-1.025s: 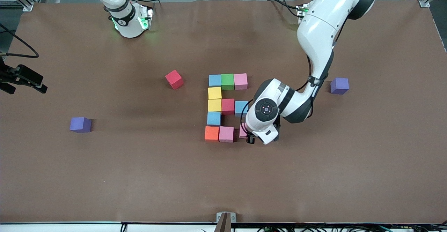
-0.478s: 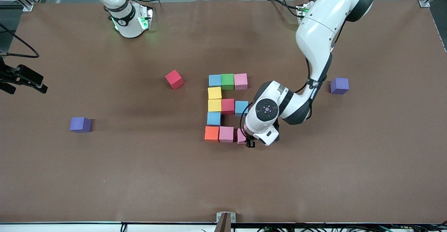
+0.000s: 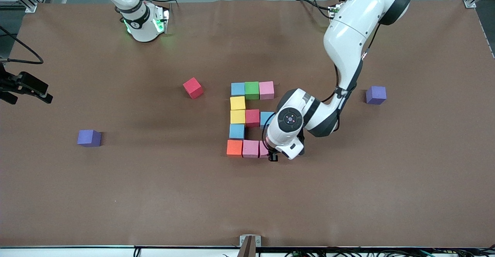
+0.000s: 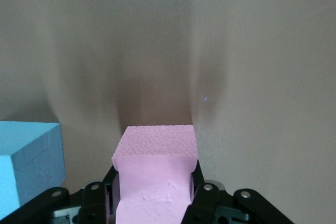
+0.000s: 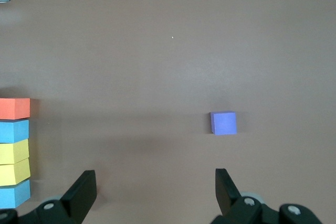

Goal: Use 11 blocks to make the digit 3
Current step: 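Lower the pink block into place and open the left gripper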

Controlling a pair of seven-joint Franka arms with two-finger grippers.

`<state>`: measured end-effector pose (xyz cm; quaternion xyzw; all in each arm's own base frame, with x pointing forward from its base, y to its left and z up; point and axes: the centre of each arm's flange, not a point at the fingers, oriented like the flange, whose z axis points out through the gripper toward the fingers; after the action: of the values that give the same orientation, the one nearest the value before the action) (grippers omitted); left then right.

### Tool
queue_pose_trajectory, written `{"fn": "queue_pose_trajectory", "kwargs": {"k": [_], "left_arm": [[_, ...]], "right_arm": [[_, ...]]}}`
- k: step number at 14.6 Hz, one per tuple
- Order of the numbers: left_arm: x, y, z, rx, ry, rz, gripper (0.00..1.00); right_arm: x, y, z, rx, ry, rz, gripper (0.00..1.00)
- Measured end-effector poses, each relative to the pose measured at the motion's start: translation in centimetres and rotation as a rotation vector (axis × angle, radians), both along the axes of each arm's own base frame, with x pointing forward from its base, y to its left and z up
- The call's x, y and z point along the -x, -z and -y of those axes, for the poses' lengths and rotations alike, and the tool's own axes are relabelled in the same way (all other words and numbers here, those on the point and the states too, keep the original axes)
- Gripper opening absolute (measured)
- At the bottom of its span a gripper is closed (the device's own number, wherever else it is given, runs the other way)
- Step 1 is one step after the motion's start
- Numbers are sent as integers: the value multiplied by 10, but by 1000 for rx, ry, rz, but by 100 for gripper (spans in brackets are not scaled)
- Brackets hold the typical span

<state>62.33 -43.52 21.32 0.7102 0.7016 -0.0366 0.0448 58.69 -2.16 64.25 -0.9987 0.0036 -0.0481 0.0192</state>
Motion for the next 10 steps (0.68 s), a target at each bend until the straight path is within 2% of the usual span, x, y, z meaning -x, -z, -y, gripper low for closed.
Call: {"fn": "queue_pose_trajectory", "kwargs": {"k": [9,10], "left_arm": [[1,1,3,5,4,7,53],[1,2,3,4,6,8,59]], "right_arm": [[0,1,-1,0,-2,-1,100],[0,1,-1,0,-2,-1,100]]}}
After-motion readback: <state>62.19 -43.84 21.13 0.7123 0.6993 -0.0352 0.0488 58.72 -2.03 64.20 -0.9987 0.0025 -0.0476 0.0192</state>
